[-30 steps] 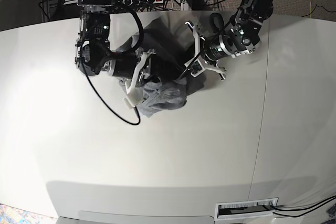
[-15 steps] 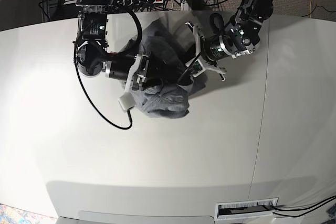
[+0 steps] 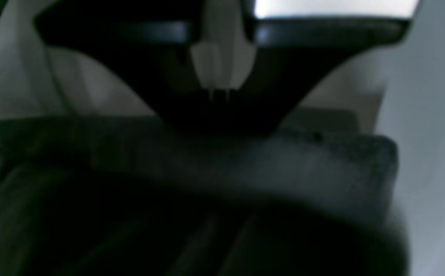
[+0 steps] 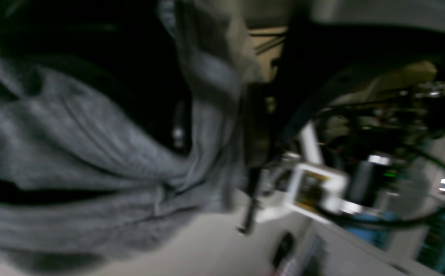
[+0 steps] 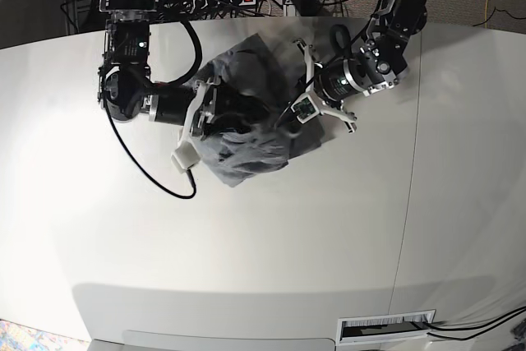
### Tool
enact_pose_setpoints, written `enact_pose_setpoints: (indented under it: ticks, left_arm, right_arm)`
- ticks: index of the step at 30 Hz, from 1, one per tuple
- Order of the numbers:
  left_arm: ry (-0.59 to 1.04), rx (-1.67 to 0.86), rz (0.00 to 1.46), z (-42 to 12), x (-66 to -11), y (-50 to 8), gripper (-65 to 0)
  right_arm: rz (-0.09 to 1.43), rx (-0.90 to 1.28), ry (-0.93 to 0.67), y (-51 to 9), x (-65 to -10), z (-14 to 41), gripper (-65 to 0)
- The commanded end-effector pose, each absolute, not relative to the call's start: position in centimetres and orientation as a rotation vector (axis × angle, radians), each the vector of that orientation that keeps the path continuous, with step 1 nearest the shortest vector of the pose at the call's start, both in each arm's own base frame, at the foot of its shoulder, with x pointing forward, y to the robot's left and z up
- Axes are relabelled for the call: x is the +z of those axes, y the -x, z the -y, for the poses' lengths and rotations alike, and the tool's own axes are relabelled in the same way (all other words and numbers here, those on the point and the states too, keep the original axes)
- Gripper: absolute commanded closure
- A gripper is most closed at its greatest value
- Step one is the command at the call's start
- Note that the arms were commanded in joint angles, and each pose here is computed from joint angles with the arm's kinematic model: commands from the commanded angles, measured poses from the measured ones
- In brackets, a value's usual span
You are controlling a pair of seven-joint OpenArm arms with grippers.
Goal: Fold the T-shirt properly
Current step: 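Lift the collar end with the right gripper and fold it over the hem half, then release the right gripper and press the folded bundle with the left gripper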
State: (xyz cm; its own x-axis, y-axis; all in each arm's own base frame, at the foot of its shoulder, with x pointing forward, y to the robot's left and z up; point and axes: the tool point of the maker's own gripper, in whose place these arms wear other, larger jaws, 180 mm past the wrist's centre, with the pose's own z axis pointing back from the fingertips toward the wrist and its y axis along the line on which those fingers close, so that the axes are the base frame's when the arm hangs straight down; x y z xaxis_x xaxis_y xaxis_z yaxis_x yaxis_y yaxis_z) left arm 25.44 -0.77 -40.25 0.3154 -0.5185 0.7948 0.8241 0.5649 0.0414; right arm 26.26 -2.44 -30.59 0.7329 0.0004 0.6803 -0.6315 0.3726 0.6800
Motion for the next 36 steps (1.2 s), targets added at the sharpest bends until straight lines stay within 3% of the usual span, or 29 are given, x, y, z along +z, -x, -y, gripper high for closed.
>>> enact_pose_setpoints:
  ticks: [1, 5, 13, 19, 23, 27, 31, 36]
  left_arm:
    - [0.332, -0.938, 0.824, -0.6, -41.1, -25.8, 0.0]
    - [0.271, -0.970, 0.816, -1.3, -41.4, -26.0, 0.0]
    - [0.192, -0.973, 0.831, -2.1, -41.3, -27.0, 0.0]
    - [0.019, -1.007, 0.923, -3.6, -38.6, -29.3, 0.0]
    - [0.004, -0.999, 0.999, -3.2, -36.0, -30.0, 0.0]
    - [0.023, -0.995, 1.057, -2.4, -34.2, -30.3, 0.0]
    - [-0.119, -0.990, 1.102, -4.1, -32.4, -32.2, 0.0]
    - [-0.270, -0.876, 1.046, -7.9, -32.1, -33.4, 0.0]
  right_arm:
    - [0.718, 0.457, -1.162, -27.0, -28.7, 2.3, -26.3]
    - [0.777, 0.417, -1.240, -27.4, -26.8, 2.9, -26.2]
    - [0.941, 0.358, -1.172, -30.9, -24.1, 6.8, -26.2]
    - [0.988, 0.375, -1.137, -32.2, -22.8, 7.4, -26.2]
    - [0.950, 0.397, -0.999, -33.2, -24.5, 8.0, -25.9]
    - [0.884, 0.421, -0.772, -34.7, -27.2, 9.8, -19.0]
    - [0.856, 0.432, -0.604, -35.9, -28.5, 11.4, -17.8]
    - [0.824, 0.509, -0.481, -36.5, -30.1, 10.5, -13.9]
